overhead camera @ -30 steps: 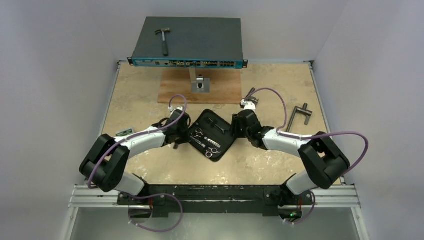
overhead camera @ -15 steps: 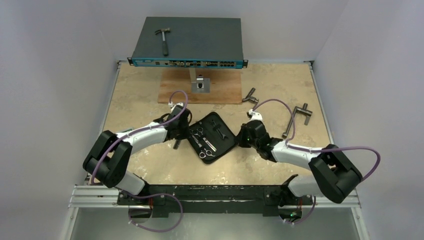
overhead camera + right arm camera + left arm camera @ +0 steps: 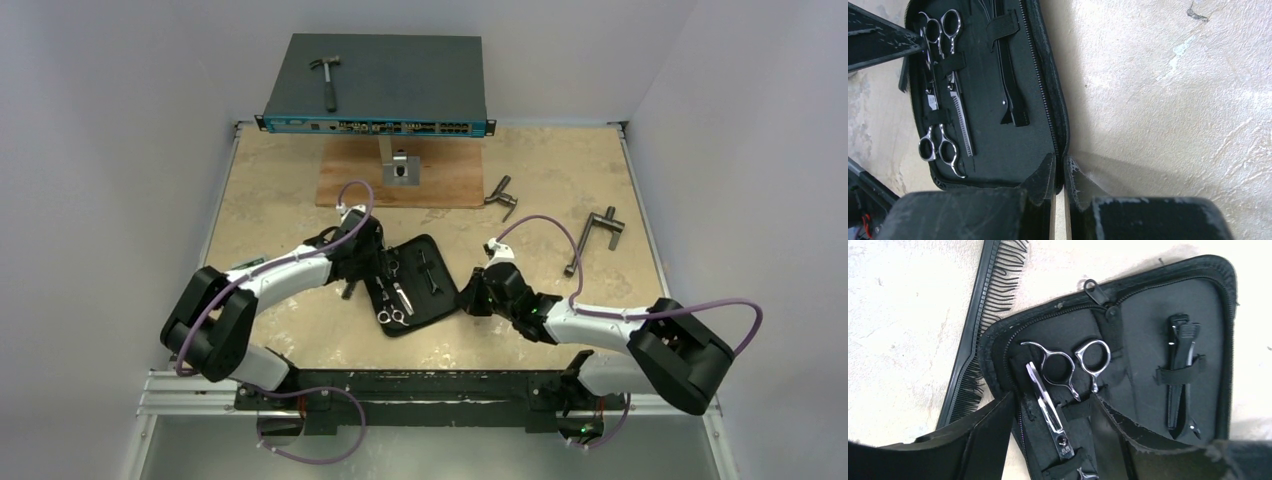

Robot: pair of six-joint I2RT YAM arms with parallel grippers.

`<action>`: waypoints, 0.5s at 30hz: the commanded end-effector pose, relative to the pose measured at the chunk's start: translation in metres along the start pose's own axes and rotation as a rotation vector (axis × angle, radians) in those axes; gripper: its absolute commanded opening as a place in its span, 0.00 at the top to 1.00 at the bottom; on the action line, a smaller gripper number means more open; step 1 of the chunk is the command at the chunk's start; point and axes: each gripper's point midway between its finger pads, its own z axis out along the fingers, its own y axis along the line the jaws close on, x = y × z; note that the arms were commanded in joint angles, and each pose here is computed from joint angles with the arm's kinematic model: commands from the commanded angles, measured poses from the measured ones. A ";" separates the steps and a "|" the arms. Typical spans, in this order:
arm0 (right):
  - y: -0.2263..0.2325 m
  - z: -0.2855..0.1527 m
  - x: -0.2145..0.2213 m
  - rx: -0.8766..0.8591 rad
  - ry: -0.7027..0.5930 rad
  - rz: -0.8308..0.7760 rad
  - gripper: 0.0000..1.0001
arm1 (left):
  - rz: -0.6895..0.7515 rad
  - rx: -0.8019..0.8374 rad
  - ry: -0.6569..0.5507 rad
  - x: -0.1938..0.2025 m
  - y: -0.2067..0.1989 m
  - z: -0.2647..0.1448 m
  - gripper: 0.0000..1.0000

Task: Sort the hair-cutting tools
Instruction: Adjust the scissors in the hairdressing tool bag.

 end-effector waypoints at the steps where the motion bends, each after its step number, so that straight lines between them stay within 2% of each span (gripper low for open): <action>1: 0.006 -0.005 0.001 -0.032 -0.008 -0.002 1.00 | -0.021 0.105 -0.087 -0.021 -0.024 -0.028 0.43; 5: 0.003 -0.005 0.003 -0.028 -0.010 0.000 1.00 | 0.003 0.115 -0.115 -0.008 -0.021 -0.052 0.42; 15: 0.001 -0.003 0.013 -0.033 0.005 0.023 1.00 | 0.041 0.095 -0.069 0.046 -0.028 -0.079 0.41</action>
